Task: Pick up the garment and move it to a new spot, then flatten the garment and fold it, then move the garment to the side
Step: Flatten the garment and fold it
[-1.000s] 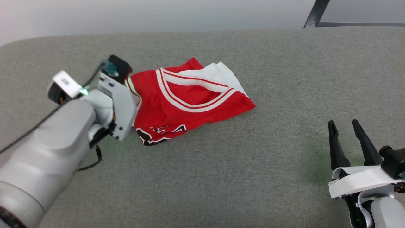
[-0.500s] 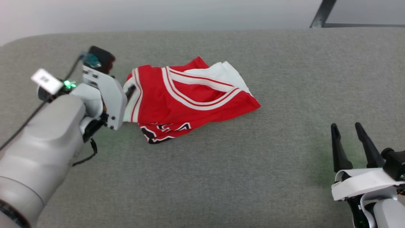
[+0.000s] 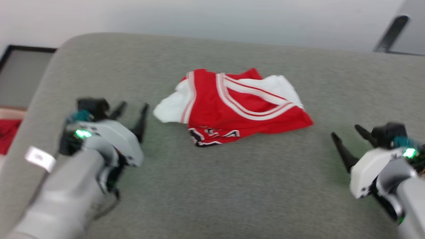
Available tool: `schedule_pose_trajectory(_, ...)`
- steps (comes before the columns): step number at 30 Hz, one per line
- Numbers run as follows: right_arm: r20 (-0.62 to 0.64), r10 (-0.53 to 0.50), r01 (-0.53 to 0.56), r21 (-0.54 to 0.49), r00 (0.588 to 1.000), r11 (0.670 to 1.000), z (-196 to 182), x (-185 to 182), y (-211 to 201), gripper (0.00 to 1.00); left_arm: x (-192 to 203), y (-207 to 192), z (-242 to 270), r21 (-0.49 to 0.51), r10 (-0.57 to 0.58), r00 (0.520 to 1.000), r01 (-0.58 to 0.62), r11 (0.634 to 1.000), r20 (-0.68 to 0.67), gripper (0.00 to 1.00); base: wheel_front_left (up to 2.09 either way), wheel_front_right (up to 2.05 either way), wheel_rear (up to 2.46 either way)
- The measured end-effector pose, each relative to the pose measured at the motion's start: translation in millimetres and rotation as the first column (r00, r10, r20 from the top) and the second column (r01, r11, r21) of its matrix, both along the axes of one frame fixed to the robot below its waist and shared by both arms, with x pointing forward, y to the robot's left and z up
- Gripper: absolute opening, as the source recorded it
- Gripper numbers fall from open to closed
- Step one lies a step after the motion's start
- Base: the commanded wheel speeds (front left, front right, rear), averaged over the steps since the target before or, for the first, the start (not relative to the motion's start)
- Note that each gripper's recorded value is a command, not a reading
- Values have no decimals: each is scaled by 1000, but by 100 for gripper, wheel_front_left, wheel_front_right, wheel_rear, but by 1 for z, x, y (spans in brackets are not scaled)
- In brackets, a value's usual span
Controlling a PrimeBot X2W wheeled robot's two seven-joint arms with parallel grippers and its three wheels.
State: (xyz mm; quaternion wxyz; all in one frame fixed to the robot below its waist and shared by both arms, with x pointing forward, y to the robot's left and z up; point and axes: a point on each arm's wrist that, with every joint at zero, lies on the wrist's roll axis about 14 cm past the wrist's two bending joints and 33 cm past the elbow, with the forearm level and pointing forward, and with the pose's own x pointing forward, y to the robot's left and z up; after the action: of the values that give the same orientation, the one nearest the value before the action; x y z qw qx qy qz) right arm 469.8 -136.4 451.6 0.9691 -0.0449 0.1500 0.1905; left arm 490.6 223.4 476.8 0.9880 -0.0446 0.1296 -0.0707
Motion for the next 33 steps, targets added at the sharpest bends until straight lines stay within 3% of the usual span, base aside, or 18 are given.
schedule_pose_trajectory(5,-136,77,-87,-69,988,994,8,30,20,100,-26,10,23,-93,122,987,-112,989,105,100,0,0,0)
schedule_pose_trajectory(13,-355,111,-170,-137,928,976,19,79,51,100,-93,32,32,-72,263,942,-254,965,207,100,0,0,0)
schedule_pose_trajectory(21,-536,91,-267,-260,839,928,-20,96,71,100,-120,44,37,-57,332,910,-328,943,250,100,0,0,0)
schedule_pose_trajectory(31,-600,45,-290,-318,799,903,-65,117,77,100,-132,64,17,-53,405,892,-403,914,202,100,0,0,0)
schedule_pose_trajectory(32,-608,45,-295,-319,793,901,-68,117,78,85,-132,64,16,-49,407,891,-406,913,199,100,0,0,0)
schedule_pose_trajectory(33,-613,48,-299,-314,788,901,-70,117,79,44,-131,65,15,-53,410,891,-407,912,196,100,0,0,0)
